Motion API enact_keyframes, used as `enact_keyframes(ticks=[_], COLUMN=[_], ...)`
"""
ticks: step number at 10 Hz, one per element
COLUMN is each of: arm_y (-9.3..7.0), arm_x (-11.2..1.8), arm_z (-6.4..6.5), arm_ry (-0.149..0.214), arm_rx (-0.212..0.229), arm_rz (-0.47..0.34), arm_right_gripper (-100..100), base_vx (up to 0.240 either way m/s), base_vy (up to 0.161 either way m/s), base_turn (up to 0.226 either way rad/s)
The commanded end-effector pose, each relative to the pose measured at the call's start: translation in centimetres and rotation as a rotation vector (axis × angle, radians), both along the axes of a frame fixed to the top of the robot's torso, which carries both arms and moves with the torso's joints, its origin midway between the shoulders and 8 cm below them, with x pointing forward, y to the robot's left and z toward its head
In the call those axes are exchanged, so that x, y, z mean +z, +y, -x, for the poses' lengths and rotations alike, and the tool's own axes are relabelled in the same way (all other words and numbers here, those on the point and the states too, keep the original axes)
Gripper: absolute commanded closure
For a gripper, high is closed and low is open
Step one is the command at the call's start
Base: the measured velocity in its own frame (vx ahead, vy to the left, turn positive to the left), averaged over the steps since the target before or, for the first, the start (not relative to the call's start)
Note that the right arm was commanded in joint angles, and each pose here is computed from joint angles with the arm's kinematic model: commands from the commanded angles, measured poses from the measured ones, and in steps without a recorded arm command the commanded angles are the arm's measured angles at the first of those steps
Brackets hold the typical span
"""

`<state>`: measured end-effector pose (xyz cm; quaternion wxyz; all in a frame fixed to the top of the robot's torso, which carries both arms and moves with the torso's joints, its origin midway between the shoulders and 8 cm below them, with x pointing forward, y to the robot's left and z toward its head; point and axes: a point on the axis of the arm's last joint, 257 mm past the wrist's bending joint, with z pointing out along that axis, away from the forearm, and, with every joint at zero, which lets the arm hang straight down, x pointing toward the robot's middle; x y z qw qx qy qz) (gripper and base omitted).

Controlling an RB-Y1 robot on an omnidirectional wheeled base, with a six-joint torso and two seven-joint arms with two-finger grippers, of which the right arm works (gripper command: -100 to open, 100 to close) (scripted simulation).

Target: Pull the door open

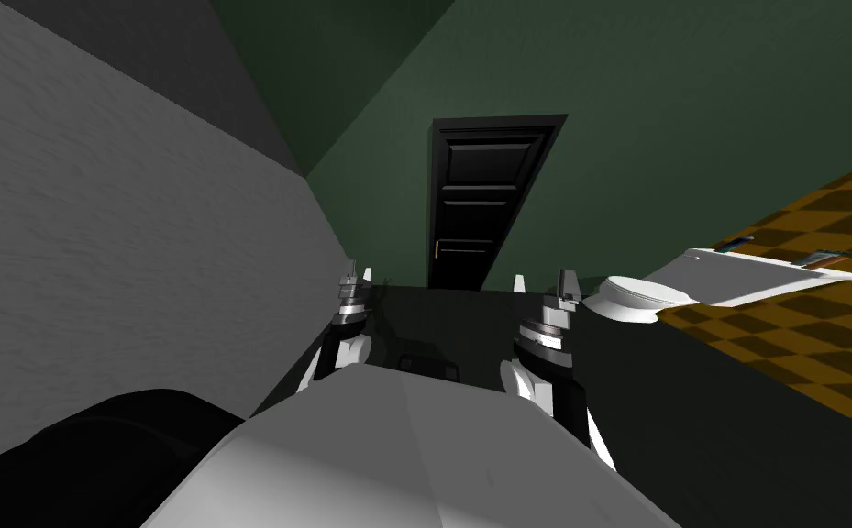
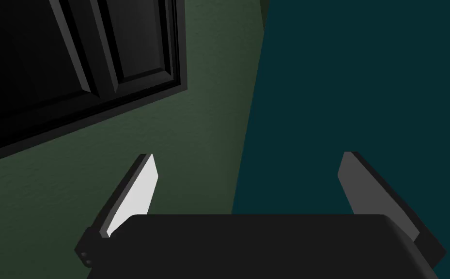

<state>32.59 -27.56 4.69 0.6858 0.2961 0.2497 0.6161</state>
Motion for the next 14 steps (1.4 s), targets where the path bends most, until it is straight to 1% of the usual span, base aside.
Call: enact_keyframes(ticks=[1, 3, 4, 5, 6, 7, 8, 9, 10, 14], arm_y=[0.0, 0.0, 0.0, 0.0, 0.0, 0.0, 0.0, -0.1, -0.1, -0.3], arm_x=[-0.9, -2.1, -2.9, -3.3, -4.1, -4.6, -5.7, -6.2, -7.4, -10.0], arm_z=[-0.5, -1.2, -1.6, -1.8, -2.2, -2.5, -3.0, -3.2, -3.7, -4.7], arm_ry=[0.01, 0.022, 0.031, 0.035, 0.044, 0.049, 0.061, 0.066, 0.078, 0.104], arm_rx=[0.033, 0.073, 0.098, 0.111, 0.137, 0.151, 0.181, 0.196, 0.225, 0.285], arm_rz=[-0.034, -0.077, -0.107, -0.123, -0.155, -0.173, -0.214, -0.234, -0.276, -0.374], arm_right_gripper=[-100, -100, -100, -100, -100, -100, -100, -100, -100, -100], base_vx=[0.091, 0.174, 0.186, 0.15, 0.132, 0.119, 0.138, 0.128, 0.138, 0.119], base_vy=[0.013, 0.029, 0.007, 0.016, 0.024, 0.023, 0.022, 0.029, 0.025, 0.013], base_turn=[0.068, 0.079, 0.086, 0.067, 0.076, 0.071, 0.089, 0.091, 0.107, 0.073])
